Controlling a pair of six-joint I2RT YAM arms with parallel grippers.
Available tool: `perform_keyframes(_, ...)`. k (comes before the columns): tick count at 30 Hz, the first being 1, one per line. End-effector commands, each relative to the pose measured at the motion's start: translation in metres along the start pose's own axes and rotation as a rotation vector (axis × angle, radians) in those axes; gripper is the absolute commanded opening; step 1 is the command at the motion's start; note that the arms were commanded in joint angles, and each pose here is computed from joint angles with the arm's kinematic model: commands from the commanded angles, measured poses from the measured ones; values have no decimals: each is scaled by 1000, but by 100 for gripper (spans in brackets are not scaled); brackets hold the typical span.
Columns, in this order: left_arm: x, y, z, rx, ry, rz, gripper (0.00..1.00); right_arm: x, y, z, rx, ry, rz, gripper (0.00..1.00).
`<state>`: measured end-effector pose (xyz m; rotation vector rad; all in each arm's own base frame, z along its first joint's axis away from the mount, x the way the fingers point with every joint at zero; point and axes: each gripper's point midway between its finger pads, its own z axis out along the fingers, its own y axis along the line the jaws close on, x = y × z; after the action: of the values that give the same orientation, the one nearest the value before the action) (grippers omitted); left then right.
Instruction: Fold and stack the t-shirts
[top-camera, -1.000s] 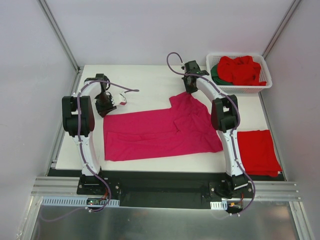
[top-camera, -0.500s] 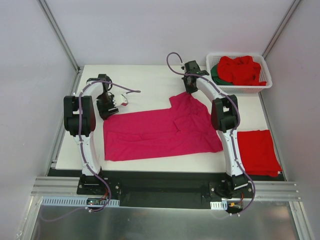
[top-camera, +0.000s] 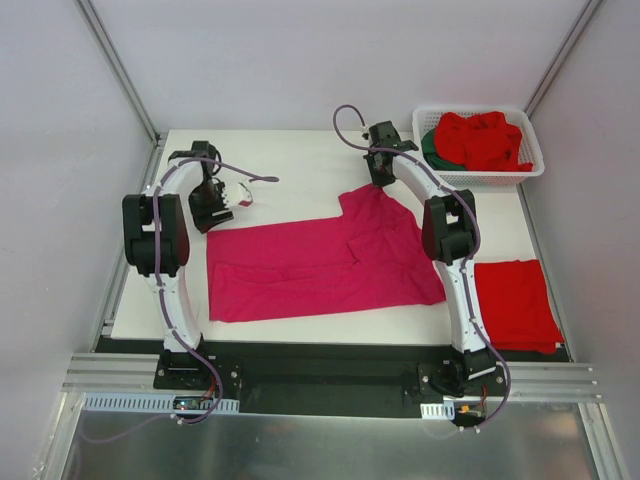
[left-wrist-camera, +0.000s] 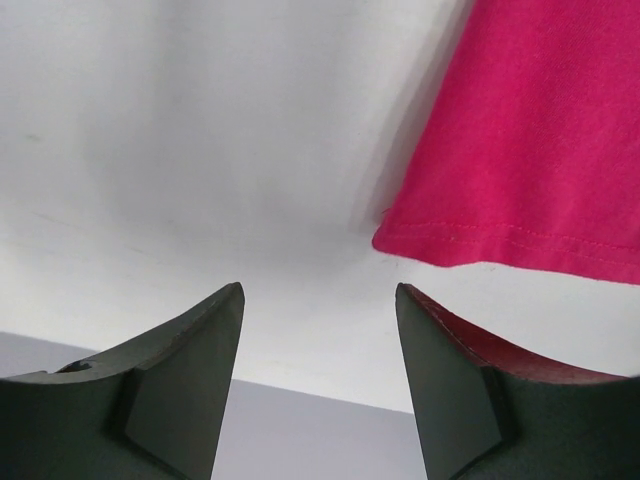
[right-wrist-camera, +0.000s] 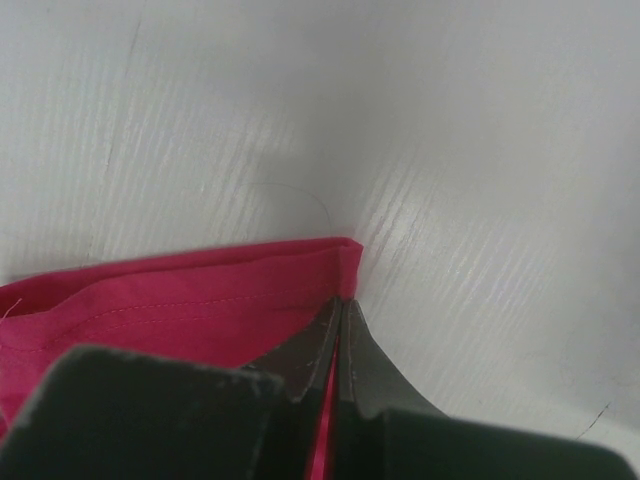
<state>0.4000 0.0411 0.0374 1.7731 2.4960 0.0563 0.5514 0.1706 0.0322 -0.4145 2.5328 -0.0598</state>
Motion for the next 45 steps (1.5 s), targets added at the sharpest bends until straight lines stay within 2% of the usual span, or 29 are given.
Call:
perform_keyframes(1, -11, 9, -46, -79, -45, 23, 62, -32, -1, -39, -17, -84, -1, 1)
perform_keyframes(9, -17, -17, -36, 44, -87, -26, 63, -31, 0, -37, -20, -79, -2, 1)
perform_keyframes(10, -28, -23, -34, 61, -100, -6, 62, -30, -1, -37, -20, -78, -2, 1)
perform_keyframes(17, -32, -46, -17, 153, -82, 7, 62, -27, -3, -36, -12, -70, -6, 1)
perform_keyframes(25, -27, -33, 0, 142, -33, -27, 61, -27, -1, -37, -18, -70, -11, 1)
perform_keyframes(34, -20, -12, 0, 88, -20, -59, 61, -25, -2, -35, -16, -65, -16, 1)
perform_keyframes(45, -11, -18, 5, 106, -6, -61, 61, -26, -2, -36, -16, -70, -17, 1)
